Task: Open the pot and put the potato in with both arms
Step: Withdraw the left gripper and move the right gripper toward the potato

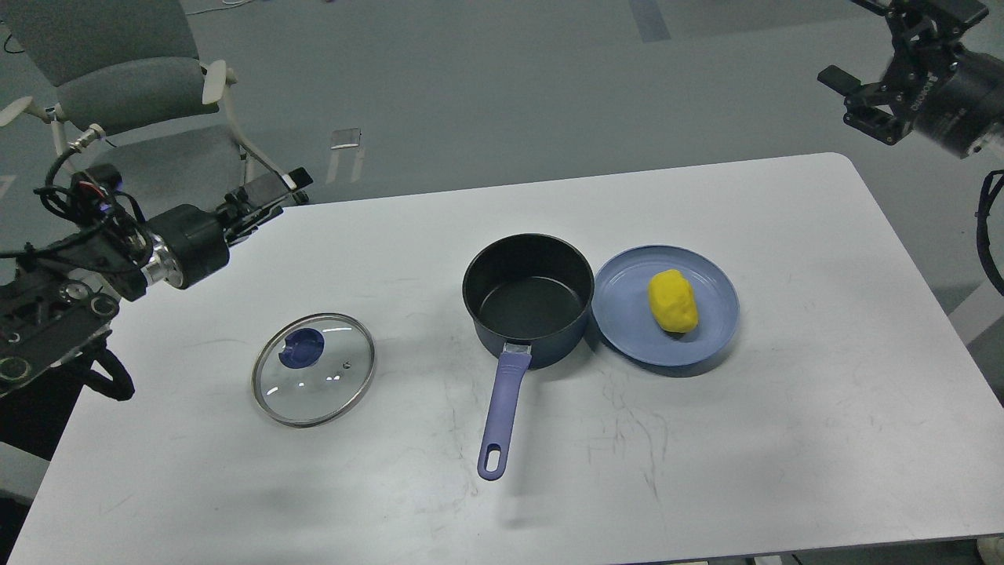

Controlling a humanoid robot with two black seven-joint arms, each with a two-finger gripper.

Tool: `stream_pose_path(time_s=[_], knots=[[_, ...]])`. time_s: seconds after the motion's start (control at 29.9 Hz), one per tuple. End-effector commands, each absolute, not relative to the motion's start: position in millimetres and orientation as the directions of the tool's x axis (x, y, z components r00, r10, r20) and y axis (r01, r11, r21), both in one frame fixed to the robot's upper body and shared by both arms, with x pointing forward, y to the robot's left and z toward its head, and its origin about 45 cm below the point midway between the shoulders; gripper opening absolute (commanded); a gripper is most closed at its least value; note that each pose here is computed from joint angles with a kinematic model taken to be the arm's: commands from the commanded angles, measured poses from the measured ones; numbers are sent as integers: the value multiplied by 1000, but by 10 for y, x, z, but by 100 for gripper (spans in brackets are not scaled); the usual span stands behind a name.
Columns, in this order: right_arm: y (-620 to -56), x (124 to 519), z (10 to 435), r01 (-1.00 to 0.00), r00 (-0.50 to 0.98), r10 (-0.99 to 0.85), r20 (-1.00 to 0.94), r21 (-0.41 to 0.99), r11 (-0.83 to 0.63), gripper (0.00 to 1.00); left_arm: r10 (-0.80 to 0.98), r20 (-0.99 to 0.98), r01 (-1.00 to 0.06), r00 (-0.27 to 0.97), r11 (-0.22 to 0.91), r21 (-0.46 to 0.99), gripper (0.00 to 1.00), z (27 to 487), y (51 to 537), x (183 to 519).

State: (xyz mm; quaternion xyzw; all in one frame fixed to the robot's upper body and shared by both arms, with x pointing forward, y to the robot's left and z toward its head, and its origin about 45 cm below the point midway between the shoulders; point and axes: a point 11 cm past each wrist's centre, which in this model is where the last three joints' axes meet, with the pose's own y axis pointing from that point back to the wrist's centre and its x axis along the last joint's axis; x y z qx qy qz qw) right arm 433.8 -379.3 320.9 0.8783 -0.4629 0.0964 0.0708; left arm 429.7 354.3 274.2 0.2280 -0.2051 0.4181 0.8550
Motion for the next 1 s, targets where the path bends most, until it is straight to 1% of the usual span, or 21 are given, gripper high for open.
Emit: stream_pose_path(time_s=[0.0, 0.03, 0.1, 0.23, 0.33, 0.43, 0.53, 0.74, 0.97], knots=[[-3469, 4362, 3212, -731, 667, -625, 405, 194, -654, 100, 698, 450, -813, 557, 570, 122, 97, 3036, 3528, 4367], [-3468, 4362, 3211, -731, 667, -624, 406, 194, -655, 100, 698, 450, -813, 557, 570, 122, 97, 3037, 3528, 4368], [-3325, 4362, 3144, -668, 720, -481, 500, 314, -674, 100, 700, 429, -803, 571, 586, 111, 97, 3077, 3517, 4363], [-3051, 4368, 2956, -572, 782, -282, 556, 457, -681, 100, 700, 422, -797, 576, 596, 100, 97, 3100, 3477, 4365], [-2873, 4401, 2863, -518, 801, -162, 576, 533, -669, 100, 695, 415, -785, 587, 615, 81, 97, 3147, 3390, 4351], [-2693, 4441, 2676, -463, 824, -50, 564, 618, -635, 100, 690, 415, -779, 594, 622, 80, 97, 3141, 3350, 4348], [-2558, 4454, 2526, -420, 837, 28, 546, 676, -606, 100, 690, 415, -778, 594, 623, 77, 97, 3150, 3341, 4353], [-2541, 4432, 2214, -362, 856, 152, 494, 782, -507, 100, 687, 417, -776, 596, 626, 76, 97, 3166, 3341, 4339], [-2636, 4375, 2099, -336, 867, 190, 462, 821, -461, 100, 684, 417, -773, 599, 630, 75, 97, 3176, 3332, 4329]])
